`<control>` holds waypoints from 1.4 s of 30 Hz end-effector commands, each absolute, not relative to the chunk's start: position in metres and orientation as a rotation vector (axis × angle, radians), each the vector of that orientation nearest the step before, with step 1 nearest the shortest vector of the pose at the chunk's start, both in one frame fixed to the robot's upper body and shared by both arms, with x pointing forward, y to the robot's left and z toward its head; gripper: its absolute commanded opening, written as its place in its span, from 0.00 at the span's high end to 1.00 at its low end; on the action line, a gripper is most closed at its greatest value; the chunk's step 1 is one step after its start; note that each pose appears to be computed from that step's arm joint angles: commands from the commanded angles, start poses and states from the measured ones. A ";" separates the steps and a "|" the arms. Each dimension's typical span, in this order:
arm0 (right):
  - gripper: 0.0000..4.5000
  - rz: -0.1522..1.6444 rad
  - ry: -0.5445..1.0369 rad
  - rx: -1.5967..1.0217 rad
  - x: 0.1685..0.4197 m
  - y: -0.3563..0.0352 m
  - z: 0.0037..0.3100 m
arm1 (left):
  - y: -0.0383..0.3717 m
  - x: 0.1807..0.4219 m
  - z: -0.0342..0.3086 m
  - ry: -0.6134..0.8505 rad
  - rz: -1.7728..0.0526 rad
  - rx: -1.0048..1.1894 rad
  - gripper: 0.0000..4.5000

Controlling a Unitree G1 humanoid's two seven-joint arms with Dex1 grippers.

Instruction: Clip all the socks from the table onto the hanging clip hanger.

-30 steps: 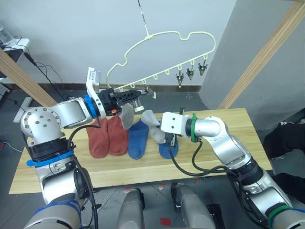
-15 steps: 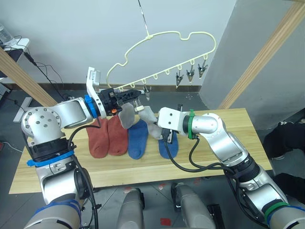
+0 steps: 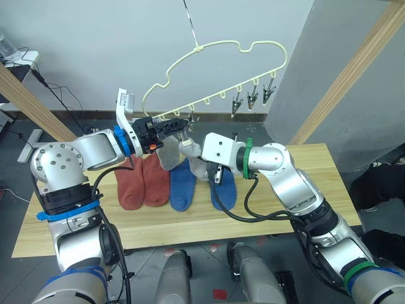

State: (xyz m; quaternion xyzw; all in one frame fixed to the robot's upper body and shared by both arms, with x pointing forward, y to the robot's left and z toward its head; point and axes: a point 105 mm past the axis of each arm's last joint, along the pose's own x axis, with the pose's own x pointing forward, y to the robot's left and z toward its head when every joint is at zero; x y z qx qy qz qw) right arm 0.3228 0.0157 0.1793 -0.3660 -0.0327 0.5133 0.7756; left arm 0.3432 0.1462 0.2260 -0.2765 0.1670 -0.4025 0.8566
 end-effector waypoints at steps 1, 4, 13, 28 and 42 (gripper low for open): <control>1.00 1.111 -0.122 -0.775 0.319 0.020 0.194 | 0.144 0.340 0.221 0.372 -0.854 -0.559 0.98; 1.00 1.110 -0.110 -0.767 0.319 0.019 0.192 | 0.142 0.337 0.226 0.338 -0.885 -0.544 0.90; 1.00 1.093 -0.099 -0.744 0.325 0.019 0.189 | 0.144 0.332 0.229 0.338 -0.905 -0.522 0.29; 0.13 1.090 -0.013 -0.456 0.325 0.011 0.189 | 0.159 0.323 0.200 0.181 -0.686 -0.120 0.00; 0.00 1.144 -0.160 -0.092 0.283 -0.029 0.248 | 0.146 0.333 0.206 -0.233 -0.484 0.042 0.09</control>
